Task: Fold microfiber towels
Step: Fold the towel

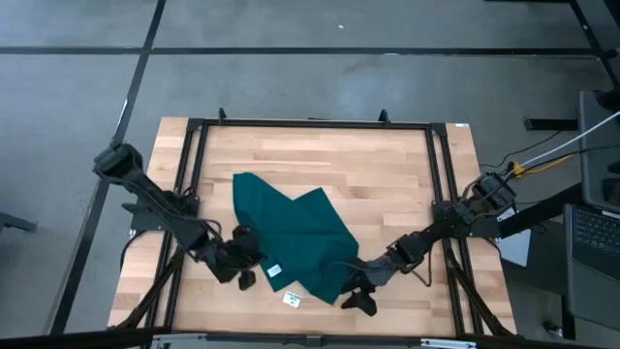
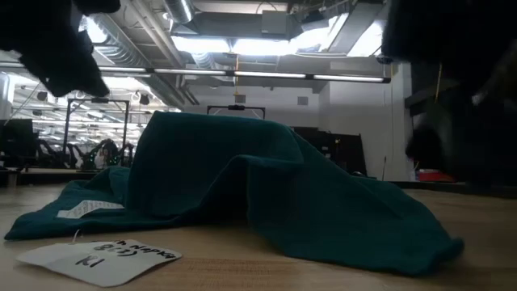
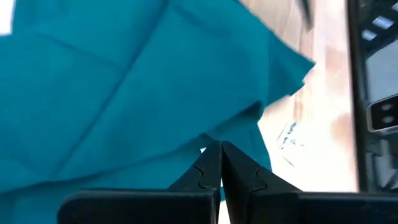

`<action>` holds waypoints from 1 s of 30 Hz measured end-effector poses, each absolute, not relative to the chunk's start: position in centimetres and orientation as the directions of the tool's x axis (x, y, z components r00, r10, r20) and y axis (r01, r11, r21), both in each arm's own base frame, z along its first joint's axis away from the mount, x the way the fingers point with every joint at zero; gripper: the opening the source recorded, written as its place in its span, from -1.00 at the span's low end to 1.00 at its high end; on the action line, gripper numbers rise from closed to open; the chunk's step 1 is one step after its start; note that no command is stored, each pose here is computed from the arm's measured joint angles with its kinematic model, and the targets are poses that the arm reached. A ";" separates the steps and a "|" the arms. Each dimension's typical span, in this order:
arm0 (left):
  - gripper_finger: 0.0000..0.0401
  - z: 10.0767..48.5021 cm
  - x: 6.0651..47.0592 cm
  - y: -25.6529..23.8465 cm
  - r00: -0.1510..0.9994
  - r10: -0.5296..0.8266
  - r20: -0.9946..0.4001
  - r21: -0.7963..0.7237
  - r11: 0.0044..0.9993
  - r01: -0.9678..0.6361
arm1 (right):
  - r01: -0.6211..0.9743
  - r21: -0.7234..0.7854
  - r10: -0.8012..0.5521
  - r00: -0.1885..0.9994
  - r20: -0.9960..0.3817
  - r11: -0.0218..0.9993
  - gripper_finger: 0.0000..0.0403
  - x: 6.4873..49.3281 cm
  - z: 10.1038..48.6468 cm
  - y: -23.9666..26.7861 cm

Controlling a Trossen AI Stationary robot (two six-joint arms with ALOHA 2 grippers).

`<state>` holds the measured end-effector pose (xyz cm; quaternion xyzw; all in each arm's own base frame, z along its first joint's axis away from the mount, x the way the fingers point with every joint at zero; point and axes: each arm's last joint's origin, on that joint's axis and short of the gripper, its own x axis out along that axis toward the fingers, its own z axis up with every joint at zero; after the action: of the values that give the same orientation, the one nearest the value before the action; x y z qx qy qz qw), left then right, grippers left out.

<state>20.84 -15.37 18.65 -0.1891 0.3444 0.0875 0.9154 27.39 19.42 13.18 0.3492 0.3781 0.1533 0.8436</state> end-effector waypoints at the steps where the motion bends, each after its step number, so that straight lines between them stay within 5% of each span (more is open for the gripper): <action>1: -0.99 18.3 21.2 -15.7 0.738 0.035 -0.674 -0.275 0.915 -0.295 | 0.000 0.712 0.504 0.706 -0.497 0.702 0.35 27.4 13.7 19.3; 8: -0.99 15.5 23.5 -17.8 0.653 0.037 -0.757 -0.211 0.931 -0.297 | -0.026 0.715 0.313 0.910 -0.272 0.698 0.46 26.3 17.8 17.3; 21: -0.98 12.2 25.7 -18.3 0.545 0.050 -0.837 -0.160 0.930 -0.331 | -0.100 0.667 0.207 0.975 -0.083 0.738 0.53 23.2 23.2 14.9; 26: -0.99 12.4 22.7 -19.7 0.426 0.051 -0.903 -0.130 0.913 -0.386 | -0.119 0.654 0.214 0.975 -0.067 0.747 0.49 22.7 24.1 14.6; 30: -0.99 14.0 18.5 -20.2 0.216 0.149 -0.965 0.039 0.895 -0.444 | -0.121 0.653 0.239 0.966 -0.094 0.748 0.50 22.5 23.9 14.6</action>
<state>18.47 -20.24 13.97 -0.1237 0.5956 0.1925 0.7700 22.54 14.56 23.91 0.3418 0.0862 0.0969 0.9308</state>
